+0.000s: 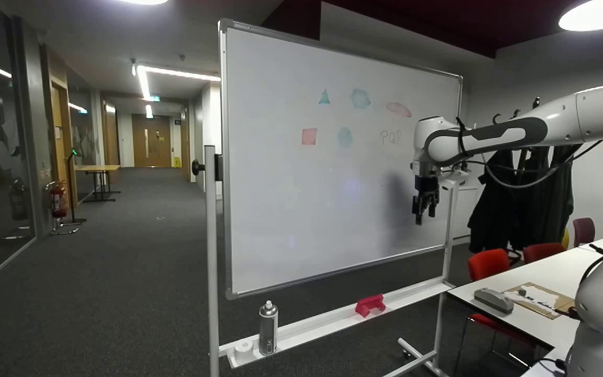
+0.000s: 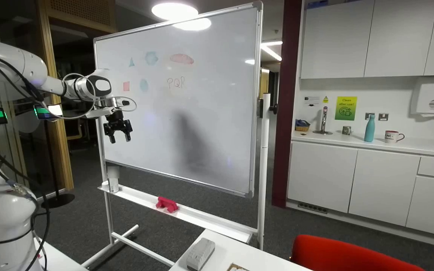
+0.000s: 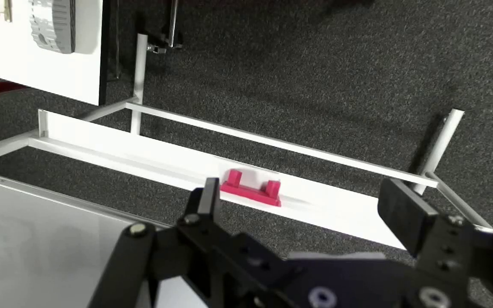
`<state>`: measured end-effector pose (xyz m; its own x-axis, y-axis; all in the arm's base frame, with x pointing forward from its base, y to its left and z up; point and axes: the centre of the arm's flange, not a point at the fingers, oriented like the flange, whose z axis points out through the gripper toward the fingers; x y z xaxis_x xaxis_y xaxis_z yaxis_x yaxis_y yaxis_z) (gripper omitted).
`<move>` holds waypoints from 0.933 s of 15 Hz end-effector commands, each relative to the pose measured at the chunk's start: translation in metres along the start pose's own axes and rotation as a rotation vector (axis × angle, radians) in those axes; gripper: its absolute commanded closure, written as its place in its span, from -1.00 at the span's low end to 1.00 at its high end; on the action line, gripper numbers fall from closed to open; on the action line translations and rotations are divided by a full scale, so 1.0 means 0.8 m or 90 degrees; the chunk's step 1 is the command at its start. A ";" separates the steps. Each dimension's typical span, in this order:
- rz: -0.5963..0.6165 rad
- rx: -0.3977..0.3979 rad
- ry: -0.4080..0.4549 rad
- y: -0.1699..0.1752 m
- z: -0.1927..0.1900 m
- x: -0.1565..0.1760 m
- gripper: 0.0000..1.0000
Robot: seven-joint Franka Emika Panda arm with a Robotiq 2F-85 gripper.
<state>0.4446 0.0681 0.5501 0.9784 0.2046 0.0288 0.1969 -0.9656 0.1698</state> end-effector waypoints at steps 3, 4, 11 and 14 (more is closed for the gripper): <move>0.022 -0.002 0.003 0.050 0.028 -0.015 -1.00; 0.027 0.001 -0.001 0.071 0.041 -0.022 -1.00; 0.021 -0.031 -0.055 0.254 0.172 -0.077 -1.00; 0.034 -0.007 -0.063 0.263 0.175 -0.090 -1.00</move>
<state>0.4239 -0.1728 0.4455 0.9890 0.1358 -0.0590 0.1444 -0.9728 0.1812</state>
